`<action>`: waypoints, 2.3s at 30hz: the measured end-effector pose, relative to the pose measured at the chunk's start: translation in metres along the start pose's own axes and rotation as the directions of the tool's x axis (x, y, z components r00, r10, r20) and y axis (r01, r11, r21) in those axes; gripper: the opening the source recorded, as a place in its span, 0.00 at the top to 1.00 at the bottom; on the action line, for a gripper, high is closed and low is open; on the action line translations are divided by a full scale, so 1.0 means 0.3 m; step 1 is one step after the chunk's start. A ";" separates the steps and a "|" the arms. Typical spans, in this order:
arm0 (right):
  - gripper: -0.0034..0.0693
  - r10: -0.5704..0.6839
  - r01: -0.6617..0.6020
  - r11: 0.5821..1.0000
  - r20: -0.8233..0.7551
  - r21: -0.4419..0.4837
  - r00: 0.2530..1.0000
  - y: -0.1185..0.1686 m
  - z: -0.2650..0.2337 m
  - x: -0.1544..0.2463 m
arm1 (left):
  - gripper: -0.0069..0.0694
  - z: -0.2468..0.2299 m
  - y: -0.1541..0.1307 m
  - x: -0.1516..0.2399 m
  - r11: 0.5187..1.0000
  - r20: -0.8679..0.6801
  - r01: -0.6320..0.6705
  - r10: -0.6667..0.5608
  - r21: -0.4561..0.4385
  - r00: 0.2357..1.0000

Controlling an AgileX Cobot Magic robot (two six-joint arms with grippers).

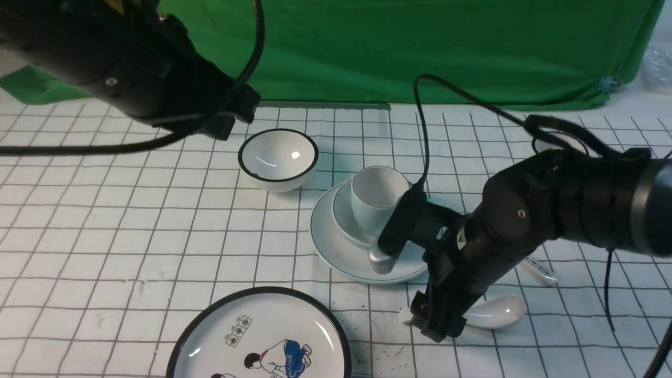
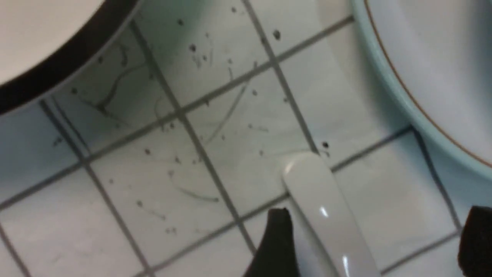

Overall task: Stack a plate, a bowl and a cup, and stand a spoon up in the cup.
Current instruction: Use the right arm to grab a blue soup spoon, then use the right arm to put the blue soup spoon into the blue teacup in the middle

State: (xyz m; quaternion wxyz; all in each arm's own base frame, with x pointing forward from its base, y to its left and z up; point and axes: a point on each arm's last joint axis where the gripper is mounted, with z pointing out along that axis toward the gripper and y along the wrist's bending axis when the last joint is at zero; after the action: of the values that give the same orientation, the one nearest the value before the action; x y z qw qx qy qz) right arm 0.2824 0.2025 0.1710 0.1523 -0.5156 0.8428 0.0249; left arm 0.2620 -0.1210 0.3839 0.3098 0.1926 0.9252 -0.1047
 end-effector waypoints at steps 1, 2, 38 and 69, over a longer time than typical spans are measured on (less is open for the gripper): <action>0.12 -0.001 0.001 1.000 -0.001 -0.002 1.000 0.002 0.008 0.000 | 0.91 0.000 0.000 0.000 1.000 0.000 0.000 0.000 0.000 1.000; 0.14 -0.008 0.007 1.000 -0.016 -0.010 1.000 0.008 0.038 -0.001 | 0.91 0.000 0.000 0.000 1.000 -0.001 0.000 0.000 0.000 1.000; 0.70 0.040 -0.419 0.895 0.911 0.150 0.412 -0.142 -0.172 -0.301 | 0.91 0.000 0.006 0.007 1.000 -0.021 -0.015 0.015 -0.019 1.000; 0.44 0.063 -0.446 0.874 0.865 0.193 0.498 -0.115 -0.149 -0.205 | 0.91 -0.004 0.007 -0.001 1.000 0.007 -0.014 0.014 -0.026 1.000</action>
State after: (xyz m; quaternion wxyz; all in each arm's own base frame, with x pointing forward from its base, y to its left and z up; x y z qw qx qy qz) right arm 0.3283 0.2303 0.2350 0.6304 -0.2641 0.7198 0.1214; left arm 0.2624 -0.1186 0.3848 0.3165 0.1948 0.9239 -0.0913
